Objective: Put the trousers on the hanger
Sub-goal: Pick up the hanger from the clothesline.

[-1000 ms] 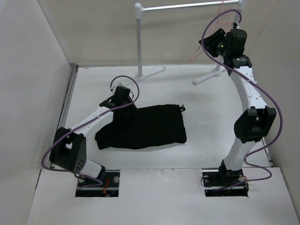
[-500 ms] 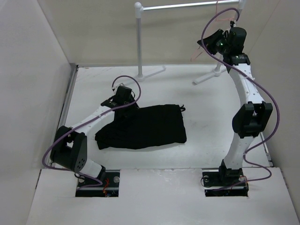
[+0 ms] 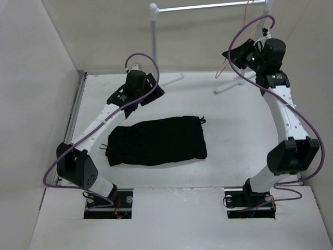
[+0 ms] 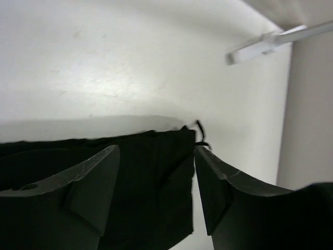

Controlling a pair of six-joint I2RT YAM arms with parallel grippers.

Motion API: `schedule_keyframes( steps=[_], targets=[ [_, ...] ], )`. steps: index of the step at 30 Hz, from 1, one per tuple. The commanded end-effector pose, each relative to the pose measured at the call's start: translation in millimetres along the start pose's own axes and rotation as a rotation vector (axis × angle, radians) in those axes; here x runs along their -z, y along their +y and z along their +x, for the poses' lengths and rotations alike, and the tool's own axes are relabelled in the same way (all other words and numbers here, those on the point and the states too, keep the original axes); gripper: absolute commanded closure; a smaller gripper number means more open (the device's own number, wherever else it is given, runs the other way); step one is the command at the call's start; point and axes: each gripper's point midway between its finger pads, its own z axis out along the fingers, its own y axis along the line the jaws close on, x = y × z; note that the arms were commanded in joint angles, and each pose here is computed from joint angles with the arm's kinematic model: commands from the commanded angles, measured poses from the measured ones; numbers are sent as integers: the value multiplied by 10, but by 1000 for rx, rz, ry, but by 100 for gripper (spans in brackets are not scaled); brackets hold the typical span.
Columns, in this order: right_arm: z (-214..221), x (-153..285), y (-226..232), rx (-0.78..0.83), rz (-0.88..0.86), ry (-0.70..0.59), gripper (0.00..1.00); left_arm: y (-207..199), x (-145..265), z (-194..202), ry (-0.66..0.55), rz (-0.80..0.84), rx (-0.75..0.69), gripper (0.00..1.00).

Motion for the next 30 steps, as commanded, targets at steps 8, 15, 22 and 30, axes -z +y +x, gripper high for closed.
schedule_keyframes(
  steps=[8, 15, 22, 30],
  targets=[
    [1261, 635, -257, 34, 72, 191, 89, -1553, 300, 137, 56, 306, -270, 44],
    [2014, 1057, -476, 6, 138, 314, 90, -2043, 54, 761, 149, 373, -357, 44],
    [2340, 1269, -517, -5, 149, 361, 89, -2242, -127, 1271, 212, 394, -402, 46],
    [2587, 1388, -580, -23, 167, 415, 89, -2204, -359, 1481, 205, 350, -401, 65]
  ],
)
